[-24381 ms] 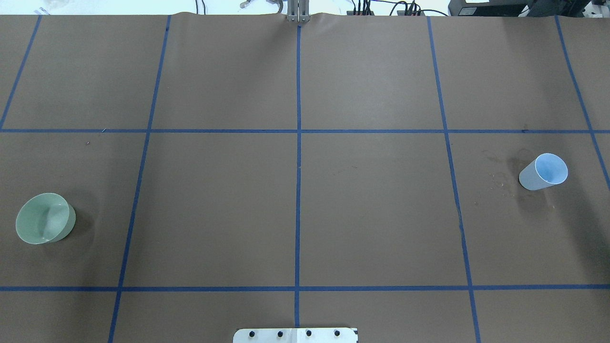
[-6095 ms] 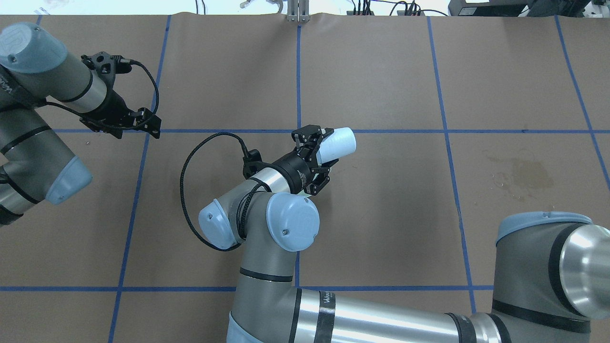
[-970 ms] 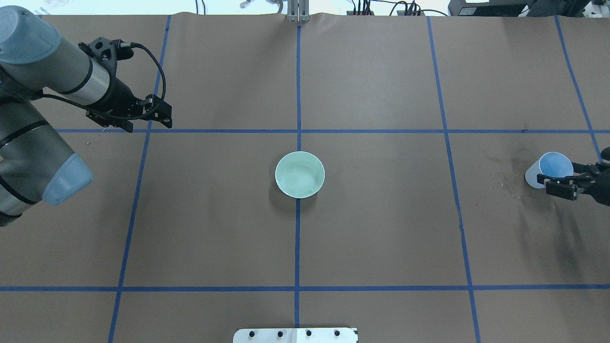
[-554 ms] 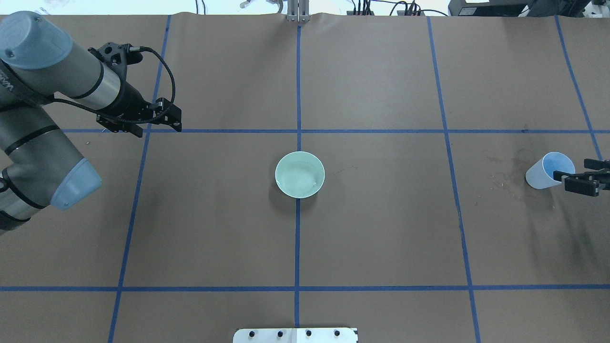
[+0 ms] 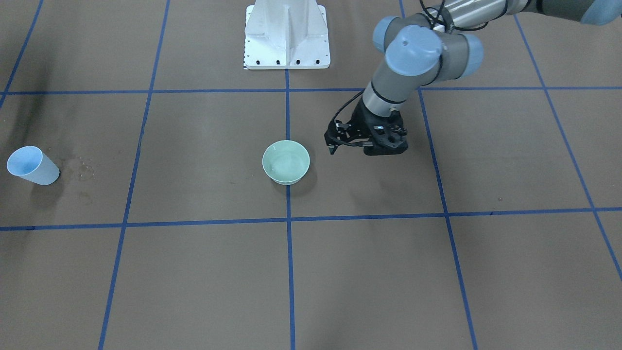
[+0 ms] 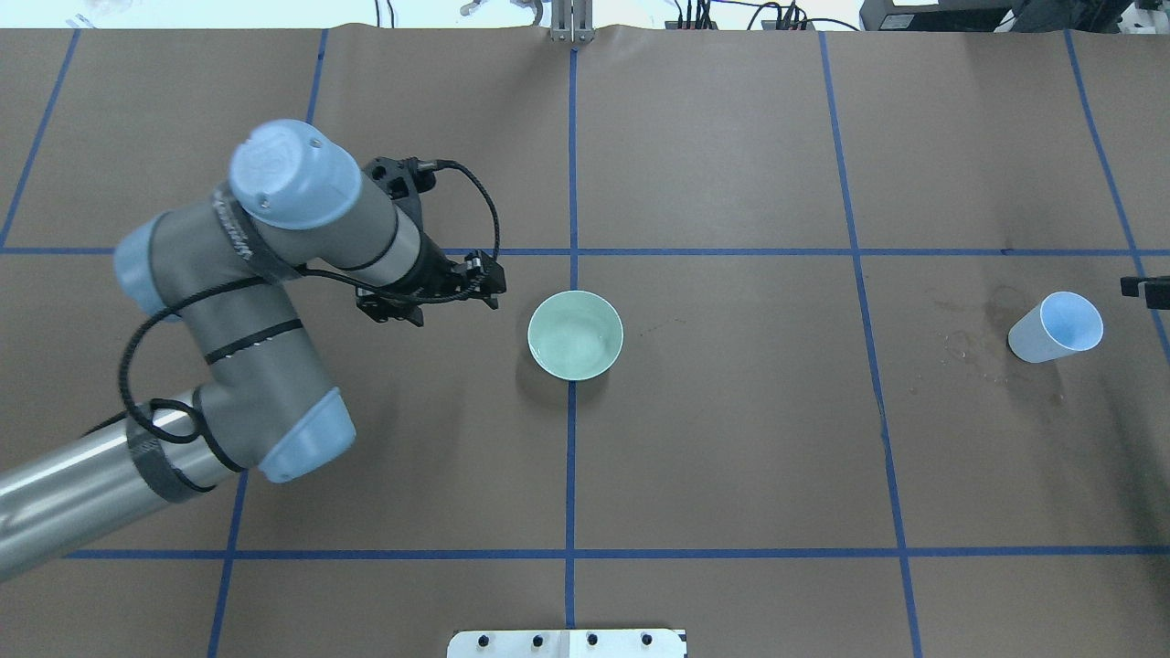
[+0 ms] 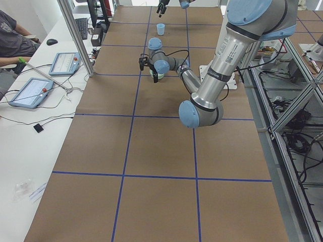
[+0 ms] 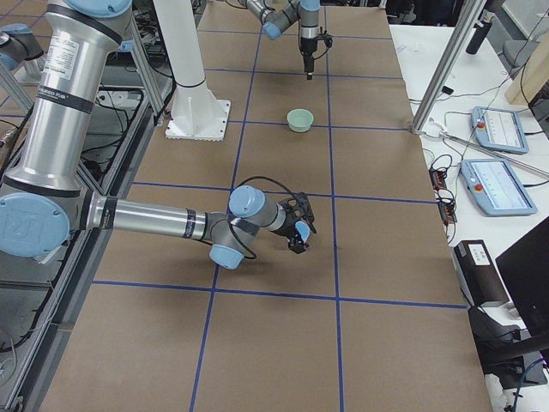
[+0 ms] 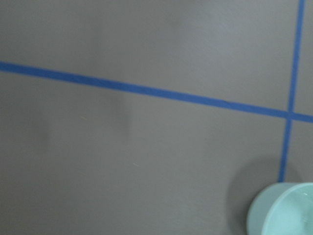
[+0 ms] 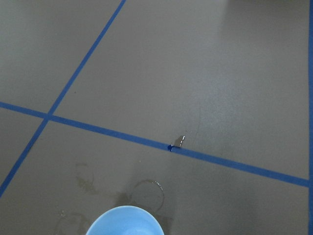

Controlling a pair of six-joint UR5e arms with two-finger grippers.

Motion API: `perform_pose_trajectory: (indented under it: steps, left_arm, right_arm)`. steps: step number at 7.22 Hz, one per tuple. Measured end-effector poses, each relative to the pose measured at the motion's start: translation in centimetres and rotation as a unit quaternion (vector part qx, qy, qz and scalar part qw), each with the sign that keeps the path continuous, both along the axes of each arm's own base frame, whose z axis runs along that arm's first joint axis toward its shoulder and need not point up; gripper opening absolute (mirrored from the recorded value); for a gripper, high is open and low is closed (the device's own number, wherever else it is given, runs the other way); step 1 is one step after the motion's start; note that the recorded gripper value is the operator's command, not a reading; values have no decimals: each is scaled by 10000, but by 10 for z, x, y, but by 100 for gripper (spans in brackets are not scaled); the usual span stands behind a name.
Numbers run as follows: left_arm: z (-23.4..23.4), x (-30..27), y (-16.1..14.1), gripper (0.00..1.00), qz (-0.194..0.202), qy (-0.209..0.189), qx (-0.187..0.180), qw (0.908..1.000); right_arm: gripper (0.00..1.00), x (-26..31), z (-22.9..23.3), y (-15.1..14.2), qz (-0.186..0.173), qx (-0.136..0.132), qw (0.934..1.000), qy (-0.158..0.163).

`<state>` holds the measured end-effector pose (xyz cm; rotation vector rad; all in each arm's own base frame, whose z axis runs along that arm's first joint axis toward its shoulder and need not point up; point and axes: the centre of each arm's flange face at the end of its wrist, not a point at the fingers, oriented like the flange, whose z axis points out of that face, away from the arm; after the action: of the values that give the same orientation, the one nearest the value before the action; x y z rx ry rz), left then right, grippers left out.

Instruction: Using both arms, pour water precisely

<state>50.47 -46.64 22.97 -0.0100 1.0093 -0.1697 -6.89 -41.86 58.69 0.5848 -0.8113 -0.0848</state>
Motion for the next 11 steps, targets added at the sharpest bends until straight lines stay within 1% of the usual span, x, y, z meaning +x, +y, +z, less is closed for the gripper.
perform_pose_trajectory:
  steps: [1, 2, 3, 4, 7, 8, 9, 10, 11]
  left_arm:
    - [-6, 34, 5, 92, 56, -89, -28, 9999]
    - [-10, 59, 9, 65, 121, -163, -43, 9998]
    - [-11, 74, 11, 5, 166, -208, -54, 9996]
    - [-10, 80, 12, 0, 185, -230, -60, 9995]
    - [-14, 80, 13, 0, 196, -199, -27, 9996]
    - [-21, 71, 8, 0, 157, -129, 13, 9998]
    - [-22, 47, -1, 0, 155, -32, 75, 9998]
    - [-4, 9, -9, 0, 259, 24, 154, 9995]
    - [33, -37, -9, 0, 394, -24, 291, 9988]
  right_arm:
    - [99, 8, -16, -13, -157, -54, 9995, 286]
    - [99, 13, -30, -20, -319, -139, 9985, 413]
    - [99, 16, -38, -24, -411, -193, 9981, 411]
    - [99, 19, -43, -26, -444, -217, 9980, 395]
    - [99, 24, -45, -27, -416, -225, 9982, 380]
    - [99, 25, -45, -27, -409, -226, 9982, 380]
    - [99, 25, -45, -27, -403, -226, 9982, 378]
    - [99, 25, -46, -28, -403, -225, 9982, 375]
    - [99, 25, -45, -28, -403, -231, 9982, 376]
